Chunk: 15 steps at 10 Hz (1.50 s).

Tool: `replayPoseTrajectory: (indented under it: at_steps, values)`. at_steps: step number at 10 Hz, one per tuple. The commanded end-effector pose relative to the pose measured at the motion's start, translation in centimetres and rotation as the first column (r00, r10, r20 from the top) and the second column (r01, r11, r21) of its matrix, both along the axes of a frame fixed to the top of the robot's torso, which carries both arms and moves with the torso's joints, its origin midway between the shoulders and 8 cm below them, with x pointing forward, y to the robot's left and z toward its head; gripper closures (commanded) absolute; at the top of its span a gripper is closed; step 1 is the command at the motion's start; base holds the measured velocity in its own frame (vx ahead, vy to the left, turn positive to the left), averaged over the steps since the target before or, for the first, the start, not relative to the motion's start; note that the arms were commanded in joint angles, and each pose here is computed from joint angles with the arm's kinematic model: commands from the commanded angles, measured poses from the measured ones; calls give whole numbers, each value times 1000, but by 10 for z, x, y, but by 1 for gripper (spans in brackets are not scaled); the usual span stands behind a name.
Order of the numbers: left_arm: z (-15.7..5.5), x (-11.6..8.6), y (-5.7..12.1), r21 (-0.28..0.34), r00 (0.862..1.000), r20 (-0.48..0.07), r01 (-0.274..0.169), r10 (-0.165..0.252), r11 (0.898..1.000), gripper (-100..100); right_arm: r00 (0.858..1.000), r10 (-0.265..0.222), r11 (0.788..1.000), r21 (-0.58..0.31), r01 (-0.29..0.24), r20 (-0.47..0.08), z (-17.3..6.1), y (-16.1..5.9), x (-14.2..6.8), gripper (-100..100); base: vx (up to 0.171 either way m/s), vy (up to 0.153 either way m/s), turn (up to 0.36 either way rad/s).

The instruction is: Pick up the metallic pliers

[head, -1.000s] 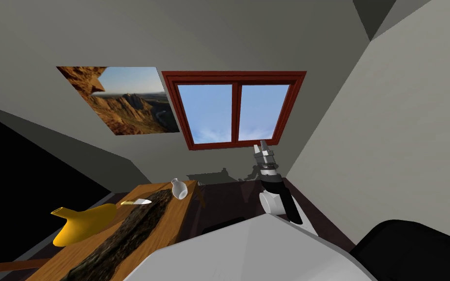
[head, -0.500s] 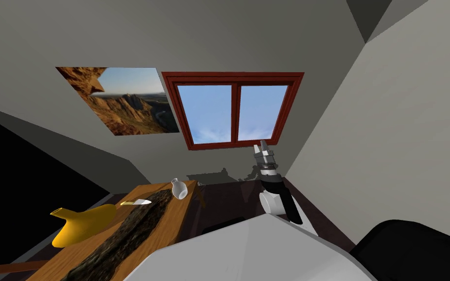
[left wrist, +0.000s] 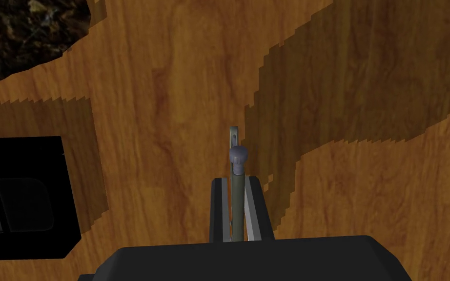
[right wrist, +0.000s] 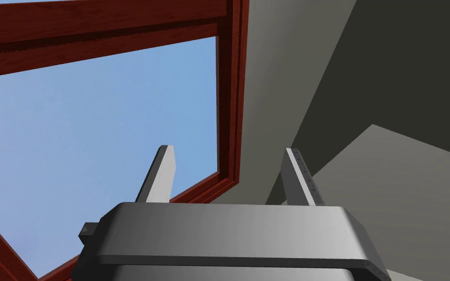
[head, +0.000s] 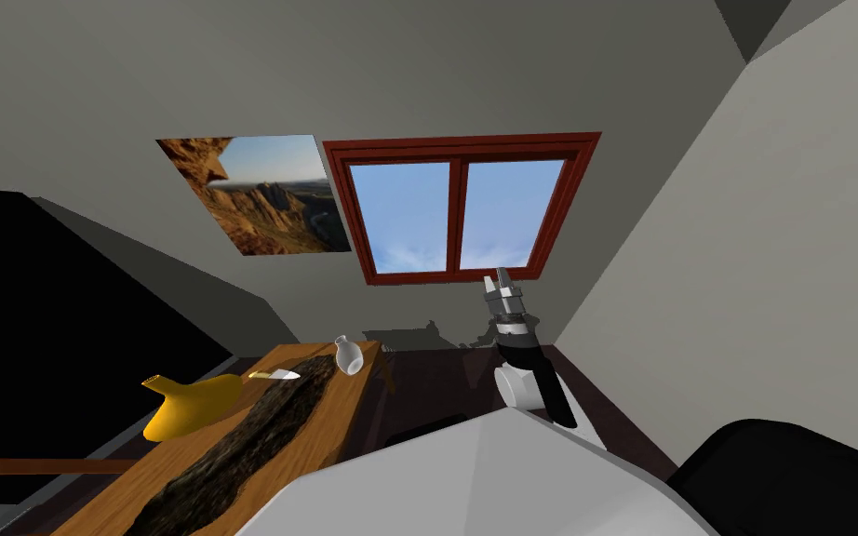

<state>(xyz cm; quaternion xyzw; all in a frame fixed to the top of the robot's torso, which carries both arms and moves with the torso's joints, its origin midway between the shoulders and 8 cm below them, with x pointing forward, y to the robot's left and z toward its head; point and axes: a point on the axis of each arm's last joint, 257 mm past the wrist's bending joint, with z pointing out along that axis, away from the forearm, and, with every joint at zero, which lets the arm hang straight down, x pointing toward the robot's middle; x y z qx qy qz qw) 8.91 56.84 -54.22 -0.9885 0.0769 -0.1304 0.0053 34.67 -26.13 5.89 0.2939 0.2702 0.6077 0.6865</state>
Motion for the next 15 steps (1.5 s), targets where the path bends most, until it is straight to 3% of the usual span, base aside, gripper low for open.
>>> replayPoseTrajectory:
  at_steps: [1, 4, 6, 9, 10, 13, 15]
  values:
    - [3, 9, -1, 4, 1000, 0, 30, -30, 1000, 100, 1000, 0, 1000, 0, 0, 0, 0, 0, 0, 0, 25, -23, 107]
    - [12, 37, 6, 9, 998, 24, 58, -58, 998, 100, 1000, 0, 1000, 0, 0, 0, 0, 0, 0, 0, 17, -17, 152]
    - [9, 40, 0, 6, 995, 7, 95, -95, 995, 100, 1000, 0, 1000, 0, 0, 0, 0, 0, 0, 0, 8, -13, 36]
    - [16, 64, 4, 9, 992, 22, 123, -123, 992, 100, 1000, 0, 1000, 0, 0, 0, 0, 0, 0, 0, 12, -12, 152]
    - [14, 65, -1, 6, 989, 8, 150, -150, 989, 100, 1000, 0, 1000, 0, 0, 0, 0, 0, 0, 0, 15, -17, 113]
    - [21, 85, 3, 8, 985, 18, 169, -169, 986, 100, 1000, 0, 1000, 0, 0, 0, 0, 0, 0, 0, 14, -19, 178]
    - [17, 85, -4, 3, 979, -2, 204, -204, 979, 100, 1000, 0, 1000, 0, 0, 0, 0, 0, 0, 0, 9, -14, 28]
